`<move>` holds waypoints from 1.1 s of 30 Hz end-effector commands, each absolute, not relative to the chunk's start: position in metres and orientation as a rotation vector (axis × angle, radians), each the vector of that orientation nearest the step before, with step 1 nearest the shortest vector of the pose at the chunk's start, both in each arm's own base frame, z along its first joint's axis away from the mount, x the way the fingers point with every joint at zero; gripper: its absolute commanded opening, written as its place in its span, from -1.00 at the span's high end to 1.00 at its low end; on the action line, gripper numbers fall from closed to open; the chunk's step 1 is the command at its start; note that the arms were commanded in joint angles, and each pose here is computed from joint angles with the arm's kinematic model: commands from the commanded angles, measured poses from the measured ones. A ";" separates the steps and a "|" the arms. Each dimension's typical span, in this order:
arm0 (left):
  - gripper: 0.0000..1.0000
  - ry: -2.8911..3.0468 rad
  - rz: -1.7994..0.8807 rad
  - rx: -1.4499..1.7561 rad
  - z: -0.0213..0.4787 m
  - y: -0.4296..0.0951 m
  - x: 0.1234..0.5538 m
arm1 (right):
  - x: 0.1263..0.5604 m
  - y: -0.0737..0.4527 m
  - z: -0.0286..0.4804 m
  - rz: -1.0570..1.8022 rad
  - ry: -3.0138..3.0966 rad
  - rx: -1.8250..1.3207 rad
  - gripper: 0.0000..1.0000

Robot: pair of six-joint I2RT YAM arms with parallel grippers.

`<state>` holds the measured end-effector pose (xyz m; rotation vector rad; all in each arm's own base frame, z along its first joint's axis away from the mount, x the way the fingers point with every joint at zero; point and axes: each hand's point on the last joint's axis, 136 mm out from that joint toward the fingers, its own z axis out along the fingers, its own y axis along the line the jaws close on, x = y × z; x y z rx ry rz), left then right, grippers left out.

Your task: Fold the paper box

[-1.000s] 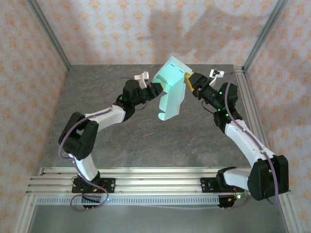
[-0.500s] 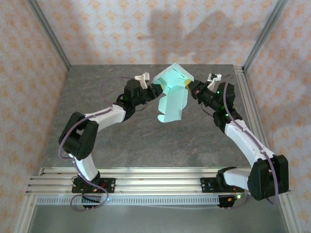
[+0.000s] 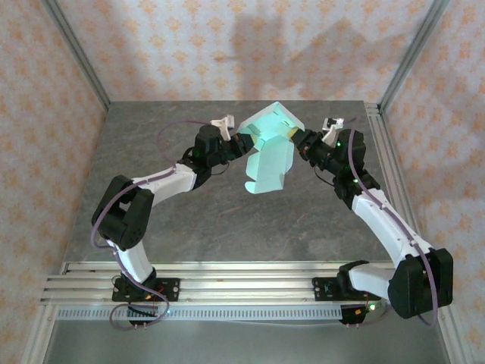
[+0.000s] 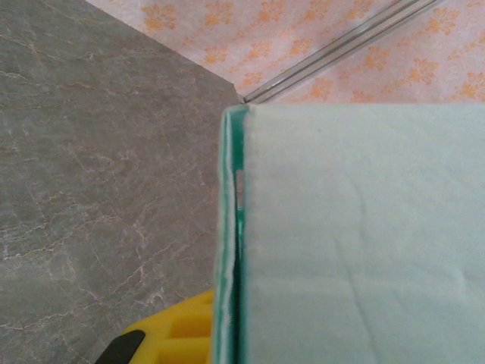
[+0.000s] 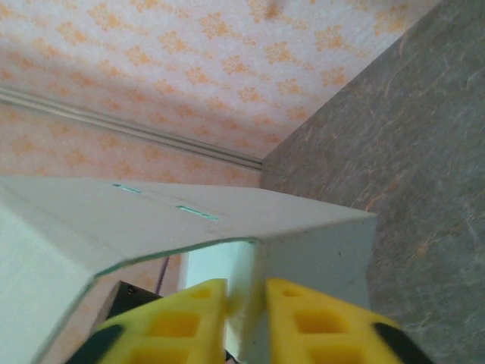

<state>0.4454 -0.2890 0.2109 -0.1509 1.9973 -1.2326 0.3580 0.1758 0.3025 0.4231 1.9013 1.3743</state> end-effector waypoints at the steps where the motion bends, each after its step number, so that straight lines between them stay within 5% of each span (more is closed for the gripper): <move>1: 1.00 1.939 -1.235 -0.120 0.235 -0.292 0.446 | 0.357 0.175 0.317 1.353 1.876 0.389 0.93; 4: 1.00 1.942 -1.231 -0.123 0.234 -0.291 0.447 | 0.356 0.173 0.318 1.334 1.872 0.393 1.00; 8: 1.00 1.944 -1.224 -0.144 0.231 -0.289 0.447 | 0.354 0.169 0.329 1.313 1.830 0.378 0.25; 13: 1.00 1.973 -1.140 -0.246 0.218 -0.275 0.453 | 0.346 0.150 0.339 1.168 1.788 0.364 -0.16; 21: 1.00 2.002 -0.831 -0.429 0.187 -0.230 0.458 | 0.326 0.143 0.352 0.838 1.908 0.246 -0.22; 33: 1.00 2.072 -0.356 -0.385 0.178 -0.193 0.431 | 0.351 0.211 0.359 0.511 2.082 -0.046 -0.17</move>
